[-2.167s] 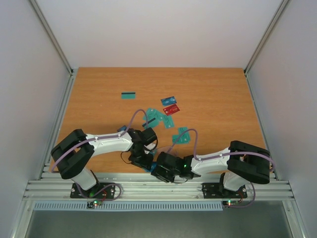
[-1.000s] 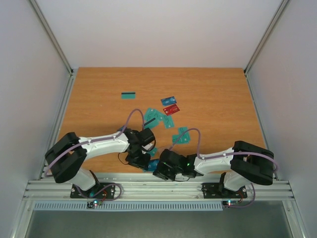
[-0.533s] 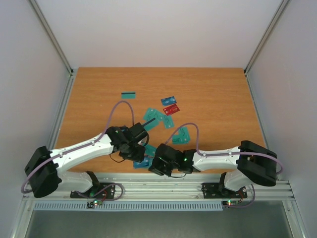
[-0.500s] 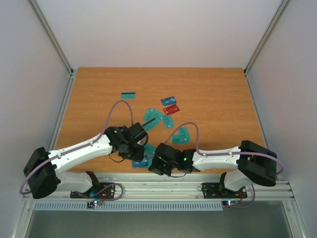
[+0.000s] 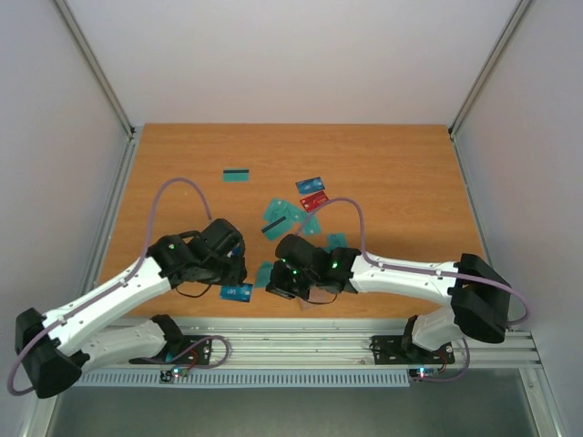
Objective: Put the credit cards into the card holder
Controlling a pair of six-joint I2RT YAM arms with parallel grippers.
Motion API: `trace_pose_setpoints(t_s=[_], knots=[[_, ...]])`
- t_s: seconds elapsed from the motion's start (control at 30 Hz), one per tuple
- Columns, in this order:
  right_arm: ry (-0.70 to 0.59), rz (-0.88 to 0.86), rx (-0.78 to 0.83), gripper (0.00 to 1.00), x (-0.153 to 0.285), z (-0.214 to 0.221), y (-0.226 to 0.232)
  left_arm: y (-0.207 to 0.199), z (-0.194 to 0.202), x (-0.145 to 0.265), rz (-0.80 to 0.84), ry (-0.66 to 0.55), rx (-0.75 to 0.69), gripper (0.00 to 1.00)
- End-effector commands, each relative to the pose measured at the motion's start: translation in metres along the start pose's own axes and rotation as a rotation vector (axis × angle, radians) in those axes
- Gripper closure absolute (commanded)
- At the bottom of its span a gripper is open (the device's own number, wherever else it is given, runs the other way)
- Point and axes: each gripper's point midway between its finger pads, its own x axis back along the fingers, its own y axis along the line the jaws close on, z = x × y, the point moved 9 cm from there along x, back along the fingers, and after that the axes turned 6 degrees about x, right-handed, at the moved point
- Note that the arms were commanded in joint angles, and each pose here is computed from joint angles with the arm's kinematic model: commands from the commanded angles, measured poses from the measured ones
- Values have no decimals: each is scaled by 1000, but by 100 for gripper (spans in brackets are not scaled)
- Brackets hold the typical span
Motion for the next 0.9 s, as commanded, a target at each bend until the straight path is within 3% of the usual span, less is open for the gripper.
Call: trace_pose_setpoints(t_s=[0.0, 0.13, 0.23, 0.37, 0.67, 0.87], knots=[[5, 26, 113, 99, 23, -10, 11, 4, -7, 25, 36, -89, 34, 50], [-24, -17, 178, 99, 55, -25, 22, 1, -14, 46, 122, -128, 37, 43], [-50, -71, 219, 99, 84, -36, 30, -4, -20, 59, 224, -147, 44, 28], [-61, -147, 271, 99, 121, -46, 37, -11, -31, 68, 368, -156, 48, 18], [-96, -263, 316, 99, 187, -59, 33, -33, -54, 90, 731, -181, 46, 16], [-113, -188, 216, 99, 181, -72, 15, -31, -57, 73, 731, -151, 155, 21]])
